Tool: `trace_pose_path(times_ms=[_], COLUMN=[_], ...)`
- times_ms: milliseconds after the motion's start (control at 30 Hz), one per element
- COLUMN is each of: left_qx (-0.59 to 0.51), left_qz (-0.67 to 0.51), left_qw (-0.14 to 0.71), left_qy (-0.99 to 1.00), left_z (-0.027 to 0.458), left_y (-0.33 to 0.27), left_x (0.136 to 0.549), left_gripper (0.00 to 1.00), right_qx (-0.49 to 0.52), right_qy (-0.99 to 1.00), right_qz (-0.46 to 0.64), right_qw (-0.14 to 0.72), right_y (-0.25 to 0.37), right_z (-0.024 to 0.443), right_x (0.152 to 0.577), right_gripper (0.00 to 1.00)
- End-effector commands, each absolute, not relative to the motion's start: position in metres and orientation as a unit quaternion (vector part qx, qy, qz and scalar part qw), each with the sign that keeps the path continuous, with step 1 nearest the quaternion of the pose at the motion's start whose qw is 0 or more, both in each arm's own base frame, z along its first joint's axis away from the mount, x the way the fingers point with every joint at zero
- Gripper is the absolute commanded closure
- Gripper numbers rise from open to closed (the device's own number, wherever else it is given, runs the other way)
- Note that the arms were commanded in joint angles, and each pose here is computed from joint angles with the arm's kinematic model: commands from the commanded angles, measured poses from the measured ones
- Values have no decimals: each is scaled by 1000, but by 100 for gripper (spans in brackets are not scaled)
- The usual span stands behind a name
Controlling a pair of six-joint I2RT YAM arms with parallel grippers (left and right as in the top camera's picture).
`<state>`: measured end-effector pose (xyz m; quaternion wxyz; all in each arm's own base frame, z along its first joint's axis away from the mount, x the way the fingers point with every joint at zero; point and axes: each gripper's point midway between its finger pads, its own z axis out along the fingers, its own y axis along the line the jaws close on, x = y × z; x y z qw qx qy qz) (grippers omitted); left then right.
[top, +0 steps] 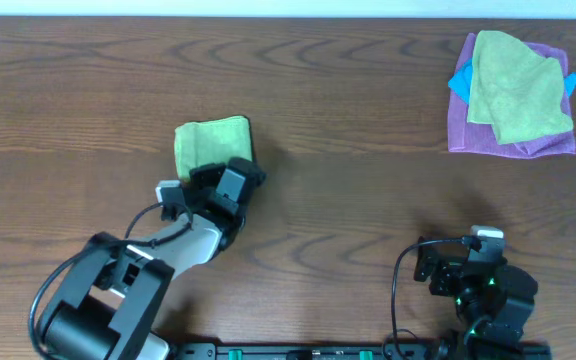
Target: Fold the cloth
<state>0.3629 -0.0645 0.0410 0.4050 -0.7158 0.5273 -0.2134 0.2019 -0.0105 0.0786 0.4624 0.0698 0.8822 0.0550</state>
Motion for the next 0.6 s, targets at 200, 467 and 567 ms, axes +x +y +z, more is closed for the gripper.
trace_pose_path(times_ms=[200,467,567], left_qx=[-725,-693,-696], left_qz=[-284,-250,-247], left_qw=[461,451,449], left_qy=[425,504,504], left_z=[148,190,189], left_y=[-24,4,8], left_x=[437,467,467], left_gripper=[94,94,94], right_qx=[78,78,78], right_qy=[885,885,885], right_qz=[57,57,57], right_qw=[456,456,456], right_y=[-11,-11,-11], right_z=[72,72,72], right_x=[200,200,200], right_gripper=[1,1,1])
